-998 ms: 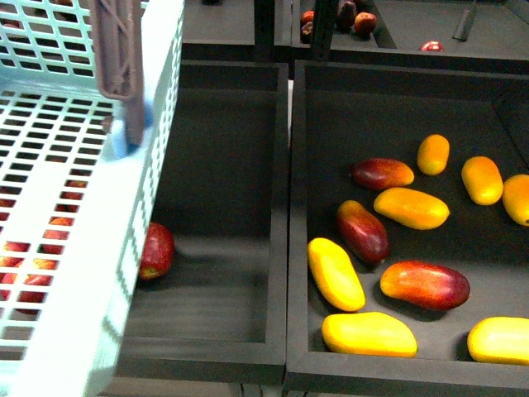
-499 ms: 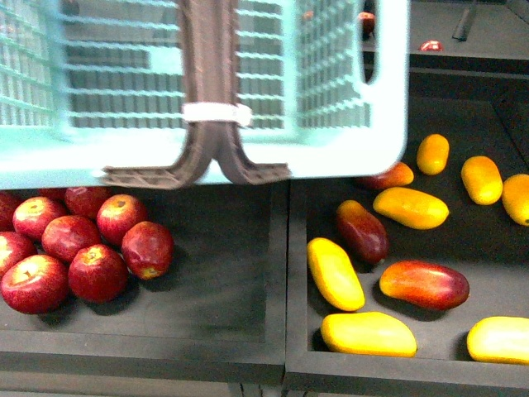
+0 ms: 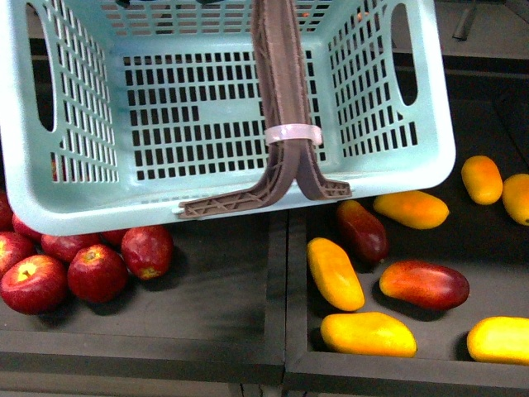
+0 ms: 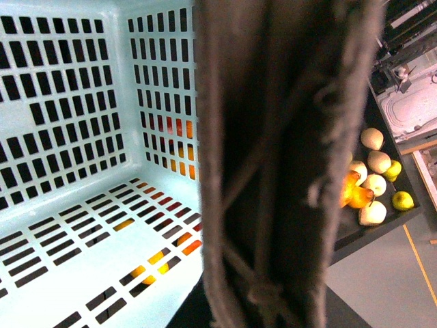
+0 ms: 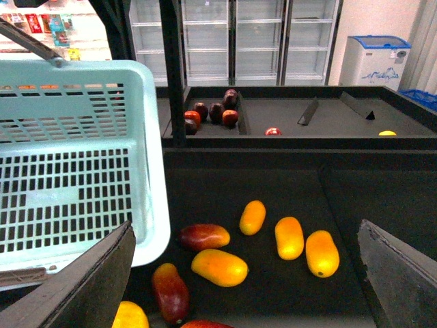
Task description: Pick mango and avocado into basket
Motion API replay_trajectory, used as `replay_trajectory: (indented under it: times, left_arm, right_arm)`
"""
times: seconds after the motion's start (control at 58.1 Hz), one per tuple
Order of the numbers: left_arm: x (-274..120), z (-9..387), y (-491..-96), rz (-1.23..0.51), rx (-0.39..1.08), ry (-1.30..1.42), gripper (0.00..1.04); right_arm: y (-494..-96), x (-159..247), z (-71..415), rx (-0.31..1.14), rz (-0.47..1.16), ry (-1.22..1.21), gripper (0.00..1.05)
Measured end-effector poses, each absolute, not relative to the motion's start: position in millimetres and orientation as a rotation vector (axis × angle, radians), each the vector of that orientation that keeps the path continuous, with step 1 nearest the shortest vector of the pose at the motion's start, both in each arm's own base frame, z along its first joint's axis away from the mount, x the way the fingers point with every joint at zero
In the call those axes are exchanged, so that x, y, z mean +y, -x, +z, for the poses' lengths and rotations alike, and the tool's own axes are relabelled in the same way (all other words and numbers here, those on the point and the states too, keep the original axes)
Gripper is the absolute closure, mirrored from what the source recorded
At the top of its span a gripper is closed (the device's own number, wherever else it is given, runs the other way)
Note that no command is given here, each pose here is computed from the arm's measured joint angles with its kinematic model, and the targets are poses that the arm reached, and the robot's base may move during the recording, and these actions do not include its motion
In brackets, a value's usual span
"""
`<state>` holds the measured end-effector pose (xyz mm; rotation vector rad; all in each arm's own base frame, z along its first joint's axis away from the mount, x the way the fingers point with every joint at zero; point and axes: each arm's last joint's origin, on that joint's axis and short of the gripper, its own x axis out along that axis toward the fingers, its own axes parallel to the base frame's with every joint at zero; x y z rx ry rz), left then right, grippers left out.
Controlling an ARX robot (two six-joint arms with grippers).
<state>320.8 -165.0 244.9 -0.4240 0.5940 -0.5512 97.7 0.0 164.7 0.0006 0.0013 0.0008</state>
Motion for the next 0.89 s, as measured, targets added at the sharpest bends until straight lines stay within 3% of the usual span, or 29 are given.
replay_trajectory:
  times: [0.895]
  left_arm:
    - [-164.1,243.9,-319.5,-0.557,0.6,0.427,0.98]
  right_arm:
    - [-97.7,-0.1,164.7,0.001,0.0,-0.001,0.08]
